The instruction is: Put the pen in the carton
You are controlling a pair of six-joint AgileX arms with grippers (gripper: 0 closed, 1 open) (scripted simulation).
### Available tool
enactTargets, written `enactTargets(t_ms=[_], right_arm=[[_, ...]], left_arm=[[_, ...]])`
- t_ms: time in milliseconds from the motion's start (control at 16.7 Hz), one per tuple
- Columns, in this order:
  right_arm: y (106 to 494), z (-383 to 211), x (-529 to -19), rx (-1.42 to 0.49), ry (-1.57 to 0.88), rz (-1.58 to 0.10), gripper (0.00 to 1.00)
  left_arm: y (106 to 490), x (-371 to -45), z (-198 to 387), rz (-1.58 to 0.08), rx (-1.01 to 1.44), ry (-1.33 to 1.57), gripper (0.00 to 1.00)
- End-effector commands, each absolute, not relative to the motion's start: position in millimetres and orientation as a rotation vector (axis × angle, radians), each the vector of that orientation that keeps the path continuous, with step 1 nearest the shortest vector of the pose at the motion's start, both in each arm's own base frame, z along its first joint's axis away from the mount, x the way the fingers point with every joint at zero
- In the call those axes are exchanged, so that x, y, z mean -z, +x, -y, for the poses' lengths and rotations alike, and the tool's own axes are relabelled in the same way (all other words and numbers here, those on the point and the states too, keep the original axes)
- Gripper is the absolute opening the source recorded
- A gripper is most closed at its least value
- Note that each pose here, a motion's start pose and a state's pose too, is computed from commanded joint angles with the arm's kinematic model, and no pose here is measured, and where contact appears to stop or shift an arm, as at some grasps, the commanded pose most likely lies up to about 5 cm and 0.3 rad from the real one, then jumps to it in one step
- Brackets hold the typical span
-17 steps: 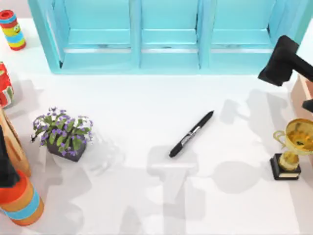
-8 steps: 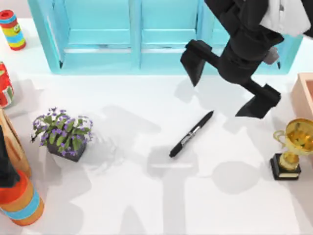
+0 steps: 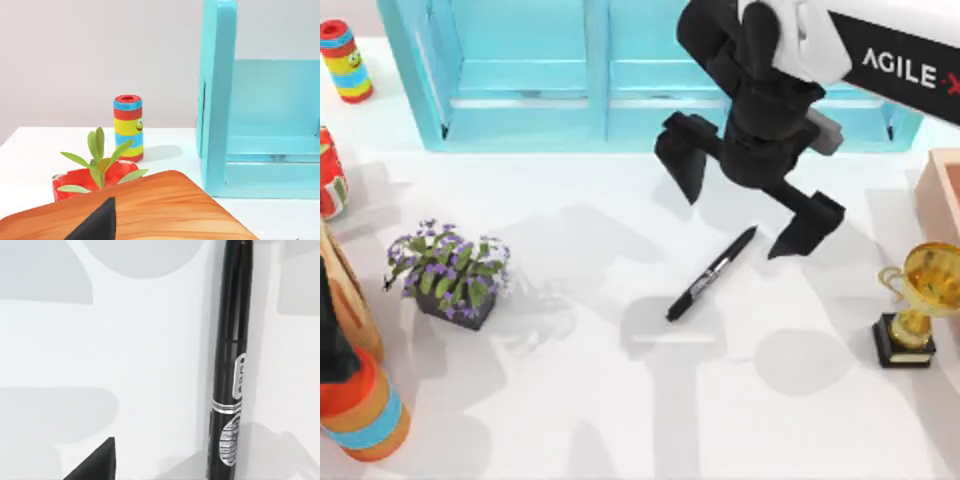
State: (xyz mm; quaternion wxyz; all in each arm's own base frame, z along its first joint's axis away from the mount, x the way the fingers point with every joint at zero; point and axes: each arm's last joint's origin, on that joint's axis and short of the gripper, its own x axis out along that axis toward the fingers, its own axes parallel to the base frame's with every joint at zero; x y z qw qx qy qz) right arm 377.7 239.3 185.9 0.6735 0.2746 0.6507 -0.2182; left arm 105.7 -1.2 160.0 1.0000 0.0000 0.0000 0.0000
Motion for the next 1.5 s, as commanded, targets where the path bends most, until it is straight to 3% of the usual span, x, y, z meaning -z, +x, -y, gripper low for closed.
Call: enactTargets(t_ms=[300, 840, 1080, 1500], right_arm=[[379.0, -238.2, -177.7, 0.498, 0.615, -1.470, 1.00], [383.6, -245.6, -87.0, 0.490, 0.619, -1.464, 1.00], [383.5, -245.6, -86.3, 0.491, 0.618, -1.464, 1.00], [383.5, -245.6, -86.3, 0.491, 0.618, -1.464, 0.47]], left_arm=[[105.7, -160.0, 1.2, 0.000, 0.000, 0.000, 1.00], [105.7, -160.0, 1.2, 0.000, 0.000, 0.000, 1.00], [105.7, -160.0, 1.2, 0.000, 0.000, 0.000, 1.00], [105.7, -160.0, 1.2, 0.000, 0.000, 0.000, 1.00]])
